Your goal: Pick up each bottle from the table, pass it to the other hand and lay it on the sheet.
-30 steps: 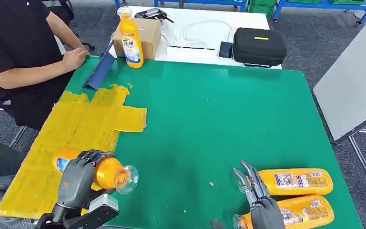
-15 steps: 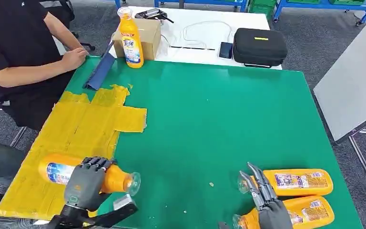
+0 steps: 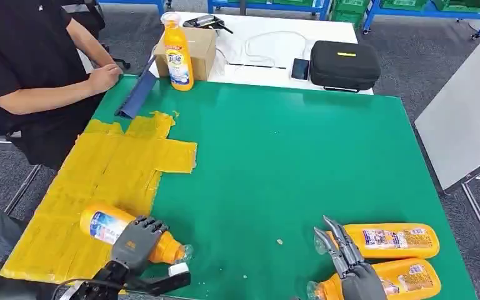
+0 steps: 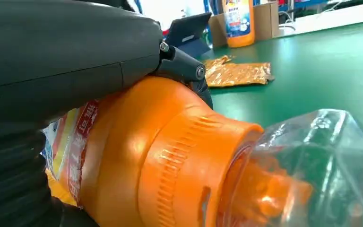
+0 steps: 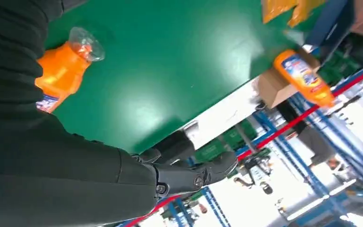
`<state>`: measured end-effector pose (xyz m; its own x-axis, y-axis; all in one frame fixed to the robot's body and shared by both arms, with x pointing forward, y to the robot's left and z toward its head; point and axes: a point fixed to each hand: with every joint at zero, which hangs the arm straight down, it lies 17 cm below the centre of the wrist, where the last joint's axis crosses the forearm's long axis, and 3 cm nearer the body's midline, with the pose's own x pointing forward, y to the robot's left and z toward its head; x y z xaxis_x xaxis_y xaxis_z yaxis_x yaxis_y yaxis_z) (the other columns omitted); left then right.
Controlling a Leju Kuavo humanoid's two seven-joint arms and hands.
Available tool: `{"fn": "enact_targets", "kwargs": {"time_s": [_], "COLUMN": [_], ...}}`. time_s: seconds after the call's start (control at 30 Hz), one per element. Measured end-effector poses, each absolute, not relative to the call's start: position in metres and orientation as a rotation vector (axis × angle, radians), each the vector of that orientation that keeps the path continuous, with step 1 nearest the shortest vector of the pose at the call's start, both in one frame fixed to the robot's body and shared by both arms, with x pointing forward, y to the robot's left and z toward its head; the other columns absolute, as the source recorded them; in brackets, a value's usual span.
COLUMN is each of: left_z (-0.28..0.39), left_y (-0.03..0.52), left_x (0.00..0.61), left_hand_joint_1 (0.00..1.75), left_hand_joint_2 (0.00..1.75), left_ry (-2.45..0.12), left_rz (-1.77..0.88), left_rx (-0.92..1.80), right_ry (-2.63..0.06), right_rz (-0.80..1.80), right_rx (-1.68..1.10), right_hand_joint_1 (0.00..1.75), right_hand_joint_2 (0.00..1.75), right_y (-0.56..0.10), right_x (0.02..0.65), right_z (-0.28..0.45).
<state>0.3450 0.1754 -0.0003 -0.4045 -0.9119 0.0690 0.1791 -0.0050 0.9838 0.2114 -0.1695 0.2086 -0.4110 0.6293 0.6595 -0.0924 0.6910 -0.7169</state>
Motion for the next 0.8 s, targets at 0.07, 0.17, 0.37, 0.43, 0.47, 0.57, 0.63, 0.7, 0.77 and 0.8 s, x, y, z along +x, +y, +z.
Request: {"fn": "enact_targets", "kwargs": {"time_s": [0.07, 0.17, 0.37, 0.43, 0.47, 0.57, 0.63, 0.7, 0.77, 0.8], "left_z": [-0.005, -0.011, -0.017, -0.019, -0.019, -0.016, -0.015, -0.015, -0.018, -0.02], "left_y": [0.175, 0.173, 0.173, 0.174, 0.175, 0.18, 0.18, 0.179, 0.178, 0.177], "left_x": [0.35, 0.355, 0.361, 0.362, 0.363, 0.371, 0.372, 0.371, 0.367, 0.364], "left_hand_joint_1": [1.75, 1.75, 0.0, 0.0, 0.0, 0.0, 0.0, 0.0, 0.0, 0.0], "left_hand_joint_2": [1.75, 1.75, 0.0, 0.0, 0.0, 0.0, 0.0, 0.0, 0.0, 0.0], "left_ry": [-1.377, -1.365, -1.346, -1.338, -1.33, -1.316, -1.322, -1.328, -1.331, -1.333], "left_rz": [-1.573, -1.594, -1.607, -1.61, -1.607, -1.594, -1.556, -1.519, -1.489, -1.481], "left_rx": [0.811, 0.799, 0.793, 0.795, 0.801, 0.812, 0.795, 0.763, 0.725, 0.705], "right_ry": [-1.837, -1.838, -1.835, -1.833, -1.833, -1.824, -1.822, -1.817, -1.81, -1.806], "right_rz": [0.853, 0.862, 0.867, 0.867, 0.867, 0.869, 0.868, 0.869, 0.871, 0.873], "right_rx": [-0.42, -0.417, -0.407, -0.405, -0.405, -0.407, -0.42, -0.439, -0.451, -0.453], "right_hand_joint_1": [0.0, 0.0, 0.0, 0.0, 0.0, 0.0, 0.0, 0.0, 0.0, 0.0], "right_hand_joint_2": [1.75, 1.75, 1.75, 1.75, 1.75, 1.75, 1.75, 1.75, 1.75, 1.75], "right_y": [-0.169, -0.169, -0.168, -0.168, -0.168, -0.168, -0.17, -0.172, -0.174, -0.175], "right_x": [0.211, 0.211, 0.21, 0.21, 0.21, 0.209, 0.208, 0.208, 0.207, 0.207], "right_z": [0.209, 0.209, 0.208, 0.207, 0.207, 0.206, 0.207, 0.208, 0.207, 0.207]}}
